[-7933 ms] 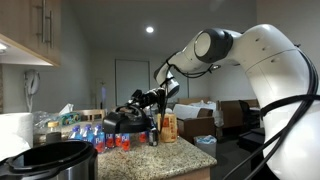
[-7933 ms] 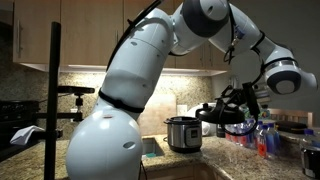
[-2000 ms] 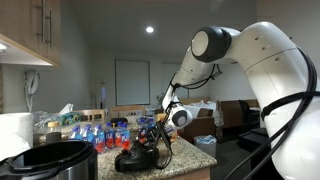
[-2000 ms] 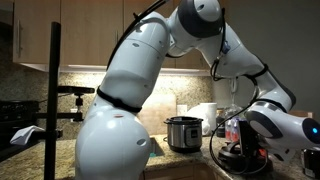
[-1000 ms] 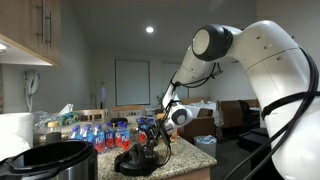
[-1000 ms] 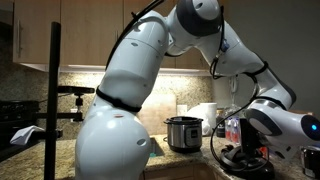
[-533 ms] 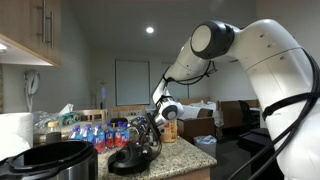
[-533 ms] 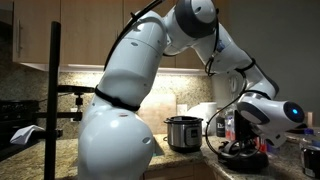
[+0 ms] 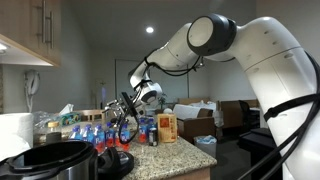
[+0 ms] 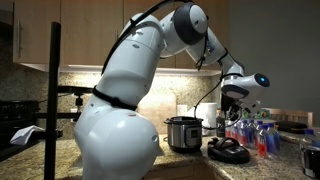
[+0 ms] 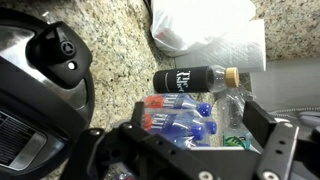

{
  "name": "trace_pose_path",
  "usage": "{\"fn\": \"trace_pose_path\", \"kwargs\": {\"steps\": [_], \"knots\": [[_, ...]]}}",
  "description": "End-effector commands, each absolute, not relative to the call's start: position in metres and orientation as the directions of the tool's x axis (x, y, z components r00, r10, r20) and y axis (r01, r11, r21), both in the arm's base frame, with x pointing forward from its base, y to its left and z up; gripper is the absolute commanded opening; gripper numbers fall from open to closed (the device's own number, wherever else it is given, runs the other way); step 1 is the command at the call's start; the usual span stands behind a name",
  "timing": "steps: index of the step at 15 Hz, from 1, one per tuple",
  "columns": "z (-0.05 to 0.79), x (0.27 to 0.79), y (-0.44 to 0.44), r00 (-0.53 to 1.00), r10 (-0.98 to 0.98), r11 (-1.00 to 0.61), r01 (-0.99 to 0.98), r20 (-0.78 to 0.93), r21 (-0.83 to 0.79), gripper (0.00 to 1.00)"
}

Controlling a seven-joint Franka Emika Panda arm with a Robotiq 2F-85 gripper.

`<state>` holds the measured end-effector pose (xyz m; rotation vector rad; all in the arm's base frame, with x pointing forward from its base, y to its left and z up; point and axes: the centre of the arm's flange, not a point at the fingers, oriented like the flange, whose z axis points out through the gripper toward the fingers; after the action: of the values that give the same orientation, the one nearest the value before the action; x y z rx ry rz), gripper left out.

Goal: Take the lid off the rice cooker and place it on the counter top

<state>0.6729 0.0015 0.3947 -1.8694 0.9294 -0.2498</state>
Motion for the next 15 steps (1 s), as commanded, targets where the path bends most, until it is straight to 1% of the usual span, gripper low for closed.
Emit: {"fn": "trace_pose_path", "kwargs": {"steps": [1, 8, 11, 15], "knots": [[0.421, 0.676, 0.002, 0.673, -0.705, -0.226, -0.512, -0.224, -0.829, 1.00], [0.457, 0.638, -0.007, 0.704, -0.692, -0.357, -0.527, -0.161, -0.771, 1.00], [0.456, 0.613, -0.030, 0.678, -0.727, -0.464, -0.601, -0.108, -0.651, 1.00], [0.453, 0.576, -0.082, 0.647, -0.762, -0.548, -0.660, -0.018, -0.514, 1.00]]}}
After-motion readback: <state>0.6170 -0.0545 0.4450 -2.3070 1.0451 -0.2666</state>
